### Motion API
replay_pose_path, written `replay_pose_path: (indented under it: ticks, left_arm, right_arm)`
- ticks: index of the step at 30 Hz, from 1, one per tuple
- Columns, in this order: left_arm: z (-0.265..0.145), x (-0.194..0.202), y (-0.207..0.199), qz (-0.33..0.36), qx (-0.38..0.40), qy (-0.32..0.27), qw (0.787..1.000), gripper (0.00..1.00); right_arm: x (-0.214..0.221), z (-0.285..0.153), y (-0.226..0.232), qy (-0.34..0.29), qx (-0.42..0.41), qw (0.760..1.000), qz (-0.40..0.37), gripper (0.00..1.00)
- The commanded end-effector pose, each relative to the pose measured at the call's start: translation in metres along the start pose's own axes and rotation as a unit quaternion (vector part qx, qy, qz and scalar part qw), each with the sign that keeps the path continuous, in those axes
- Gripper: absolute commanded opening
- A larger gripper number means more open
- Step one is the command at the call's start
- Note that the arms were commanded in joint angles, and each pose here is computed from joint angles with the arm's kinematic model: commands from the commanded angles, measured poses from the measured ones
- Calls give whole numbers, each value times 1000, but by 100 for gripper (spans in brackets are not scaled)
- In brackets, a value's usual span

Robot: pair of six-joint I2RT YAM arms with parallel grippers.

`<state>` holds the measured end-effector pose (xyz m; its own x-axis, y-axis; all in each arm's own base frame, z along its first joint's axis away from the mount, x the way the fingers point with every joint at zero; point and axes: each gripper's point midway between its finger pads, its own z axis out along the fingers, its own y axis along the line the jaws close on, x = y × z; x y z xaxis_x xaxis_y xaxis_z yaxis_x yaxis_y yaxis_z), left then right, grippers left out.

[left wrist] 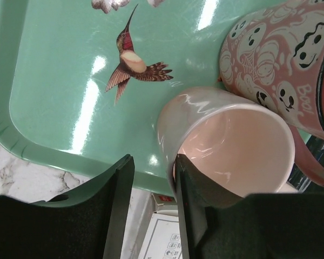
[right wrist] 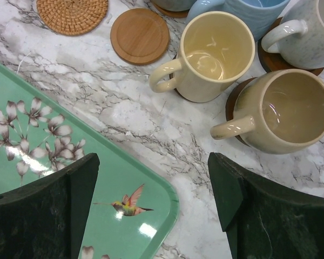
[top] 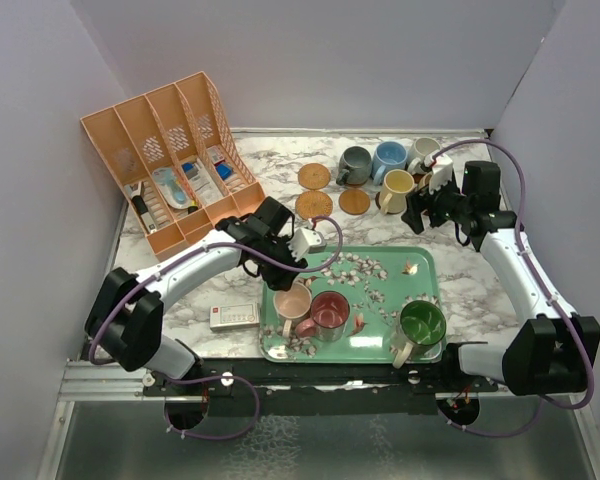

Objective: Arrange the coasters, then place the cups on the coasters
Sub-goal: Pick up the cup from the tray.

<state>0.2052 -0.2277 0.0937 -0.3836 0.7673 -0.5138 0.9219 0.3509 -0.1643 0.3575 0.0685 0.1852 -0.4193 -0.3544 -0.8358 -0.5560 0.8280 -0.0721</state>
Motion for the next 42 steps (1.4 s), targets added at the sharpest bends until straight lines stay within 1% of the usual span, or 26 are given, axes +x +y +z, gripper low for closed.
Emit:
replay_pose_path:
  ticks: [1,7,15,19,22,30,36,39,42]
  left_arm:
    - [4,-5,1,5,4,-2,1000,36]
    - [5,-10,3,5,3,-3,1000,28]
    - [4,-19,10,10,-6,-2,1000,12]
    - [2,-27,15,22,-10,-4,1000,5]
    - [-3,-34,18,43,-15,-8,999,0]
    - [-26,-64,35,83,-57,-26,995,0]
    - [-45,-96,54,87,-107,-48,989,0]
    - [-54,-115,68,81,-141,-62,985,0]
    - [-64,-136,84,66,-181,-85,978,0]
  right_arm:
    - [4,5,-5,2,7,1000,-8,83]
    - [7,7,-5,7,6,1000,-7,82]
    - [8,8,-6,10,5,1000,-7,82]
    - [8,8,-6,11,6,1000,-7,82]
    - [8,8,-6,11,6,1000,-7,82]
    - [2,7,3,-3,-16,1000,-4,81]
    - [-19,5,27,-39,-85,995,18,76]
    - [-38,3,44,-68,-139,987,33,75]
    - [-60,4,57,-97,-175,979,38,74]
